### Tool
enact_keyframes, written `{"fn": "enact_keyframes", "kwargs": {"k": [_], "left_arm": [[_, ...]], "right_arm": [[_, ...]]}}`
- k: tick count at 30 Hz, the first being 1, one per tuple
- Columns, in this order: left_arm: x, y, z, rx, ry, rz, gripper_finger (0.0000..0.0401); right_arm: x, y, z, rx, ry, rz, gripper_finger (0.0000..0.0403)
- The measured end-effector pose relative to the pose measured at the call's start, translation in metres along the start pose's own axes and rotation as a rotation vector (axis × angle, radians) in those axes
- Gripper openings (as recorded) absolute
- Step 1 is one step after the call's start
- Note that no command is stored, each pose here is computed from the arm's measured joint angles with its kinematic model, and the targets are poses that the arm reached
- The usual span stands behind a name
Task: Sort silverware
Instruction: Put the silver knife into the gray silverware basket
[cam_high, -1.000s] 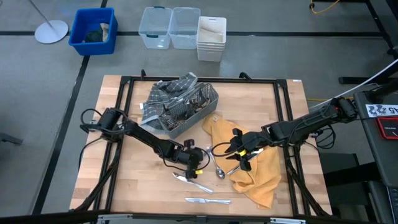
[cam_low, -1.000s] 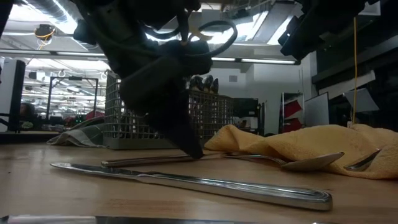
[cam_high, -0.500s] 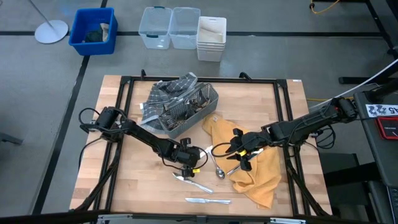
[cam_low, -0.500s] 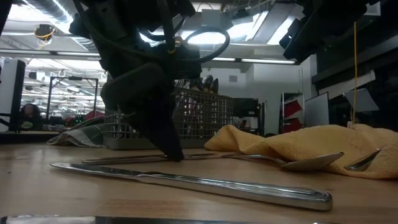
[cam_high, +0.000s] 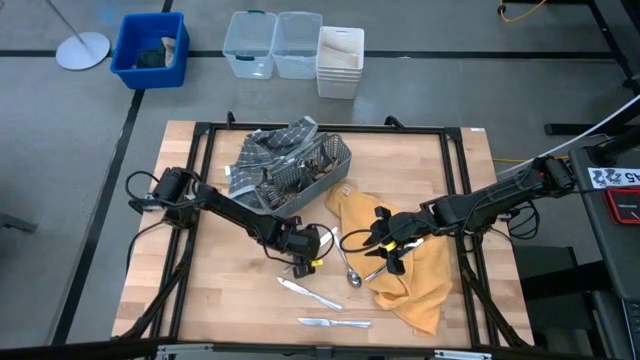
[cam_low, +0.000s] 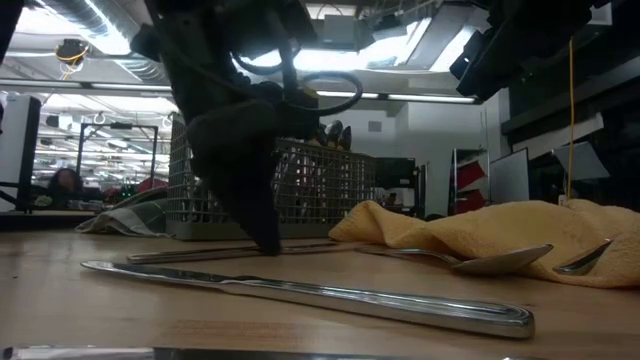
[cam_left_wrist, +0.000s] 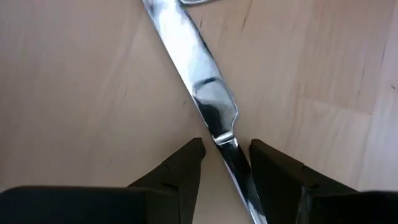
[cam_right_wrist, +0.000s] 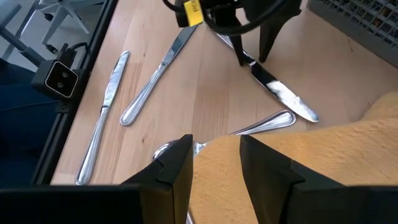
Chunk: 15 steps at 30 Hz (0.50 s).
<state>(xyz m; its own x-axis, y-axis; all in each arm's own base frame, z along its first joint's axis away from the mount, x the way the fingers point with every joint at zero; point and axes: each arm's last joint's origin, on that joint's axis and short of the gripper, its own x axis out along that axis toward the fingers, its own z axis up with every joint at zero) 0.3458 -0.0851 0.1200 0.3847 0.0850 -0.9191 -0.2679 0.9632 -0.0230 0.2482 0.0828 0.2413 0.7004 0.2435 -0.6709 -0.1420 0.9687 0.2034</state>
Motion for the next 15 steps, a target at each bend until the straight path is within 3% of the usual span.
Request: {"fn": "enact_keyframes", "kwargs": {"k": [15], "left_arm": [[-0.018, 0.006, -0.006, -0.020, 0.095, -0.030, 0.0131]], "right_arm": [[0.000, 0.000, -0.001, 0.000, 0.011, -0.002, 0.0133]]}}
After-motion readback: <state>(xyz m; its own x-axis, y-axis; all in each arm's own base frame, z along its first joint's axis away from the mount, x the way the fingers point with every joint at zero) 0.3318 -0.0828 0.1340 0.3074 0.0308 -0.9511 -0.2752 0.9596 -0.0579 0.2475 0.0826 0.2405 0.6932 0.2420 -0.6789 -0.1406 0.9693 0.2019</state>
